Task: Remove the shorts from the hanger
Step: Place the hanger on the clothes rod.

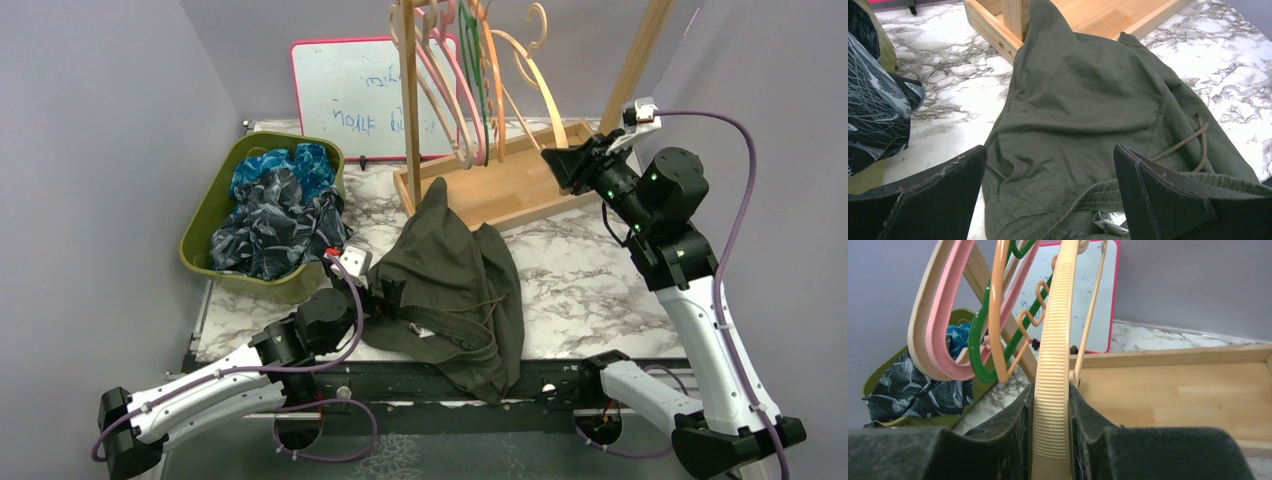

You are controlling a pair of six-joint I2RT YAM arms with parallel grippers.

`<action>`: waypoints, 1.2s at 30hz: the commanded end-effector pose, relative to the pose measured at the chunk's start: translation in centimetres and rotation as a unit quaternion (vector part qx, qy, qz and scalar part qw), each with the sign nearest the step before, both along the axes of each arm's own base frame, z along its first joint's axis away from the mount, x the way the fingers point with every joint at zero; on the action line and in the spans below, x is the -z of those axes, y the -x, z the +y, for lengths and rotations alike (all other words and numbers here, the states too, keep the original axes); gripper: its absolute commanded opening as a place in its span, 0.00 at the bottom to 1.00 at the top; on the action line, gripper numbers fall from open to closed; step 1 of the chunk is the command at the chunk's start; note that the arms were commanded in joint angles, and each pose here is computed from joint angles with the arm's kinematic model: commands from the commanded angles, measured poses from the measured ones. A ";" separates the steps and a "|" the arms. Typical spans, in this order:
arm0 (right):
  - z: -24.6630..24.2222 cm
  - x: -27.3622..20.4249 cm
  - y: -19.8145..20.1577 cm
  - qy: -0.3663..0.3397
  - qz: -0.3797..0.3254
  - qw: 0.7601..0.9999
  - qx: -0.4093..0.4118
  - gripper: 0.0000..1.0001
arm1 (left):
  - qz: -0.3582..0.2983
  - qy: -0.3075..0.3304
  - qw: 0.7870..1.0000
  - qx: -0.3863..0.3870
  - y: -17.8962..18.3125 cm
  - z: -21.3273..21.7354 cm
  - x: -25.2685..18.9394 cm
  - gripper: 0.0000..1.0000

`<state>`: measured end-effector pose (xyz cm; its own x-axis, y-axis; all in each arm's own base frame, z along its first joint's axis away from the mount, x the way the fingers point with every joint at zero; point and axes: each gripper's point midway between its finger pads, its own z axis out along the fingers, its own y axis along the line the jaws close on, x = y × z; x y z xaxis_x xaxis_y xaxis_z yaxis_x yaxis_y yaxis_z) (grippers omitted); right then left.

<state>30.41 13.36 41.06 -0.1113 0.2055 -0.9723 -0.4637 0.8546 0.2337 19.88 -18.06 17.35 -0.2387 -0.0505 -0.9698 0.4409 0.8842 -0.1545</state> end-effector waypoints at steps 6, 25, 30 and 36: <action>0.7 -5.8 -0.5 -0.023 -0.068 0.997 -0.018 0.01 | 0.001 0.045 0.998 -0.052 -0.6 1.3 -1.6 0.99; 0.8 -3.3 -6.9 0.004 0.007 1.000 0.029 0.01 | 0.010 0.118 0.988 -0.095 -0.2 3.2 -3.6 0.99; 1.5 -2.4 -8.1 0.023 0.026 0.999 0.012 0.02 | 0.011 0.113 0.989 -0.094 -0.1 3.4 -4.2 0.99; 1.7 -4.3 -9.0 0.033 0.018 0.999 0.013 0.02 | 0.018 0.111 0.986 -0.120 -0.3 4.3 -3.5 0.99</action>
<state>39.44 15.19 44.46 -0.1473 0.1713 -0.9741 -0.4313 0.8752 0.2191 19.94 -14.92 20.46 -0.2427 -0.2905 -0.9256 0.2697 0.8963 -0.3520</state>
